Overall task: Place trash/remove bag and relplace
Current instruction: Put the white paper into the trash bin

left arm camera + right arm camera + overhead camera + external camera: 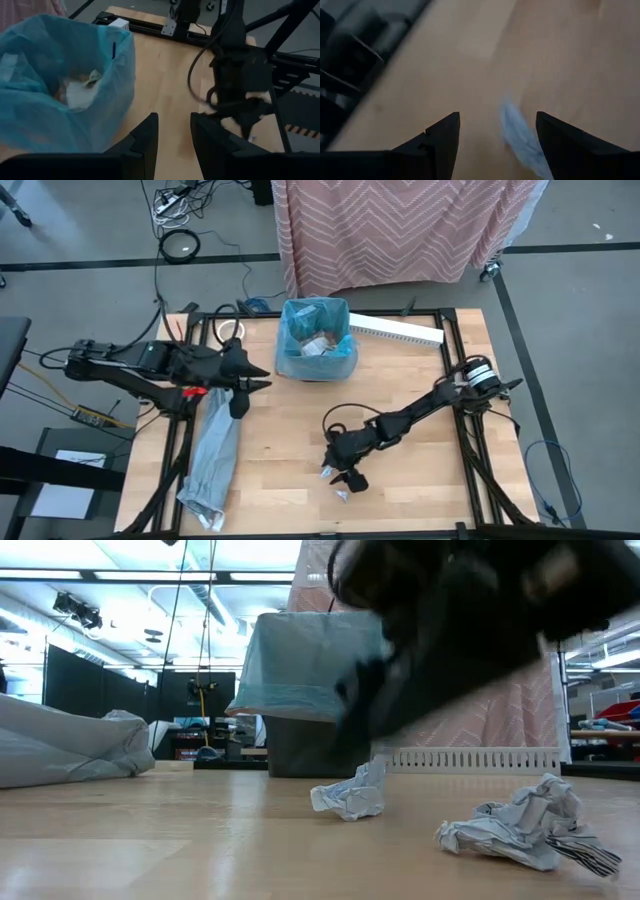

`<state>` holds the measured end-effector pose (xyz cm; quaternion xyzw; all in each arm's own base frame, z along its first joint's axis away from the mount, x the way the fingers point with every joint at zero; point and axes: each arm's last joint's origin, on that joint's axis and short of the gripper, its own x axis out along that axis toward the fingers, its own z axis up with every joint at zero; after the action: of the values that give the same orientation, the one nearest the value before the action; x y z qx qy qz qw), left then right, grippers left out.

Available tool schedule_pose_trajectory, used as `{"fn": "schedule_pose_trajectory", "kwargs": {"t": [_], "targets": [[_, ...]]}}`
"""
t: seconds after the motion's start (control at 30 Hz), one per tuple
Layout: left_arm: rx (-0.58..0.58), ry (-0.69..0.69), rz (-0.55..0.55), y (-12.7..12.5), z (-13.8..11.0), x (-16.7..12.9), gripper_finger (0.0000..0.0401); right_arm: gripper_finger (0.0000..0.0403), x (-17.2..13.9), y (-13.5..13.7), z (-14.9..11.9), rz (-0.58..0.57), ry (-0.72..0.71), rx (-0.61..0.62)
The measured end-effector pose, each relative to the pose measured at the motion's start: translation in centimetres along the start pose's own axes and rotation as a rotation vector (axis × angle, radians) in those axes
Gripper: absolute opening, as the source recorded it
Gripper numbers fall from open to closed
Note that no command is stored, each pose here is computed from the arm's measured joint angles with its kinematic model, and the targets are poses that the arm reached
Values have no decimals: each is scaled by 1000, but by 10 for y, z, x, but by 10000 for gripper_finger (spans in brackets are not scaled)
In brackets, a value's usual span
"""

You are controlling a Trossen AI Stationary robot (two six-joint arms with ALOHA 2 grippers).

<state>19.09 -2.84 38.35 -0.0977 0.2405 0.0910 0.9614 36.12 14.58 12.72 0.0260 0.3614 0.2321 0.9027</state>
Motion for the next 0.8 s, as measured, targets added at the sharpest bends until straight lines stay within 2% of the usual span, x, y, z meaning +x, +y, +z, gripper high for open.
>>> {"fn": "schedule_pose_trajectory", "kwargs": {"t": [0.17, 0.27, 0.37, 0.5, 0.53, 0.67, 0.8], "targets": [[-13, -3, 4, 0, -4, 5, 121, 240, 16, -2, -13, -14, 33, 24], [-18, -10, 4, -1, -3, 5, 121, 215, 17, -3, -14, -57, 31, 31], [-23, -29, 15, 0, -2, 5, 121, 151, 14, -4, -12, -89, 29, 35], [-29, -46, 11, -1, 0, 5, 121, 29, 9, -4, -10, -130, 31, 62], [-30, -48, 10, -1, 0, 5, 121, 18, 7, -4, -9, -141, 29, 70], [-49, -50, 11, -1, 0, 5, 121, 15, -4, -2, 1, -166, -10, 111], [-86, -62, 19, 0, 1, 2, 121, 7, -34, 0, 26, -200, -34, 114]]}}
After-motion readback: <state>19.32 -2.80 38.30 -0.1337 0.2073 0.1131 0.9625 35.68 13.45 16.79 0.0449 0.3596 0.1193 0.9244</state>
